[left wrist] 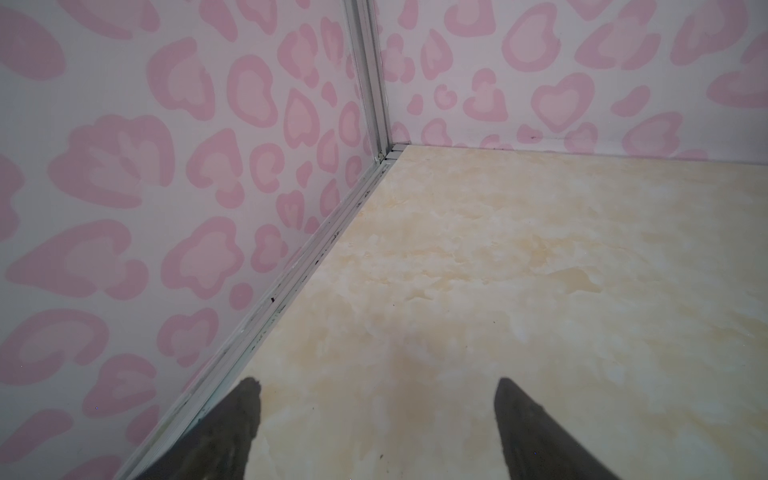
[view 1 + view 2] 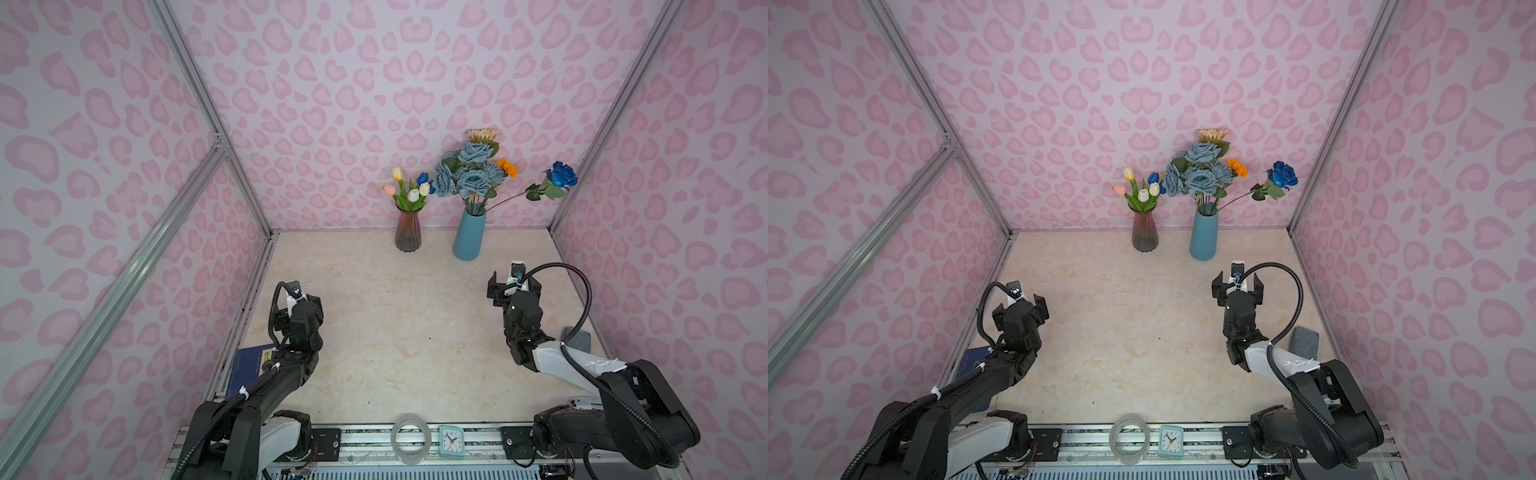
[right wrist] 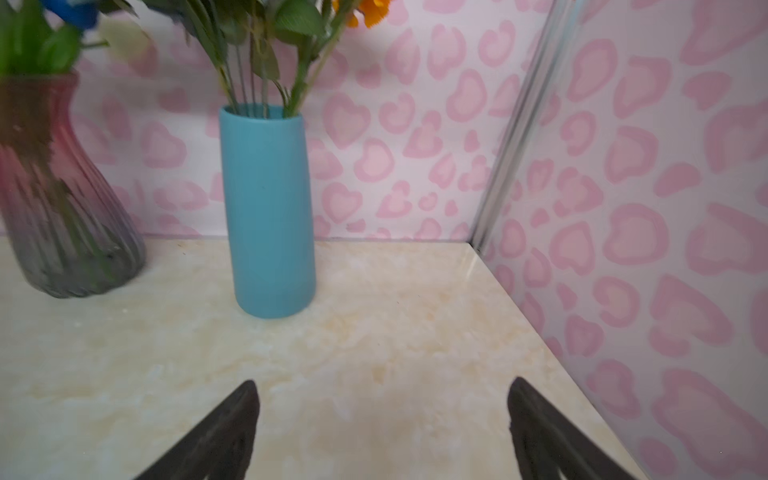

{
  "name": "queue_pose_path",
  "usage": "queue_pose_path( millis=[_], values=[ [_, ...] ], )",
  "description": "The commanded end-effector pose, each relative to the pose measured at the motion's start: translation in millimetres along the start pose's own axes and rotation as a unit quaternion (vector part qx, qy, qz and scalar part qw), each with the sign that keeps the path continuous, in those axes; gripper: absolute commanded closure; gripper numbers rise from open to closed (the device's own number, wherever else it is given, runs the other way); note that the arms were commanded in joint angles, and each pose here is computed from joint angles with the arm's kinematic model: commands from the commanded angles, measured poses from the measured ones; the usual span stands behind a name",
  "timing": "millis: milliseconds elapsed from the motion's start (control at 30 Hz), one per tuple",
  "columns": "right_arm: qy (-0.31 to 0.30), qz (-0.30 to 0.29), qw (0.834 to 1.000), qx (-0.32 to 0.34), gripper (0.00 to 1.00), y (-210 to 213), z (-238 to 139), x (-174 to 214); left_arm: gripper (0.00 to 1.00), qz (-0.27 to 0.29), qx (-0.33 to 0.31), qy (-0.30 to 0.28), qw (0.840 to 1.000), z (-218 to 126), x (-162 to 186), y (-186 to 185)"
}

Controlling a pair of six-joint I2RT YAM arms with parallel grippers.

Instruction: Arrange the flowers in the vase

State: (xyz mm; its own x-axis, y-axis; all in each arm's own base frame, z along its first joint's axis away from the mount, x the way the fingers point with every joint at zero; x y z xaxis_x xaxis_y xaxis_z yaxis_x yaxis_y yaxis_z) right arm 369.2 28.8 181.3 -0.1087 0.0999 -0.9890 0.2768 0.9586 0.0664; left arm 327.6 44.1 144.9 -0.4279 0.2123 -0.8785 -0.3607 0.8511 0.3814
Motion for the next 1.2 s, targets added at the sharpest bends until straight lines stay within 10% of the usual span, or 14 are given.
queue_pose_path(
  millis=[0,633,933,1167],
  values=[
    [0.02,-0.03,0.996,0.081,0.07,-26.3,-1.2,16.7,0.11,-0.025,-0.022,-0.008,0.999,5.6,2.1,5.2],
    [-0.031,0.015,0.999,-0.023,0.05,-45.6,-4.1,57.2,0.1,-0.012,0.179,-0.149,0.973,3.8,-8.2,-57.0],
    [0.09,0.06,0.993,-0.056,0.03,-48.8,37.3,72.6,0.02,-0.057,0.223,-0.087,0.969,36.4,-4.5,-51.4],
    [0.07,0.058,0.994,-0.058,0.03,-51.0,35.3,69.5,0.03,-0.049,0.216,-0.086,0.971,36.1,-6.0,-53.1]
  ],
)
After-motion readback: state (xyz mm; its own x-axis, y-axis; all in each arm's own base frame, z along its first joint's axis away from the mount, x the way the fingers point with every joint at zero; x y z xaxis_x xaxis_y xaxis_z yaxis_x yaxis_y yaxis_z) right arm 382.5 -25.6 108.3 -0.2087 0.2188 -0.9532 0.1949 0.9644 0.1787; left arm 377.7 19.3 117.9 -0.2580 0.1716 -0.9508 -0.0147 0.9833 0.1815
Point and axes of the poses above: each gripper's point midway between its finger pads, its own z axis out along the fingers, its own y axis along the line the jaws close on, x = y × z, the point moved 1 cm from there along -z, back along the fingers, and after that the axes turned 13 degrees about z, right-handed, at the moved point
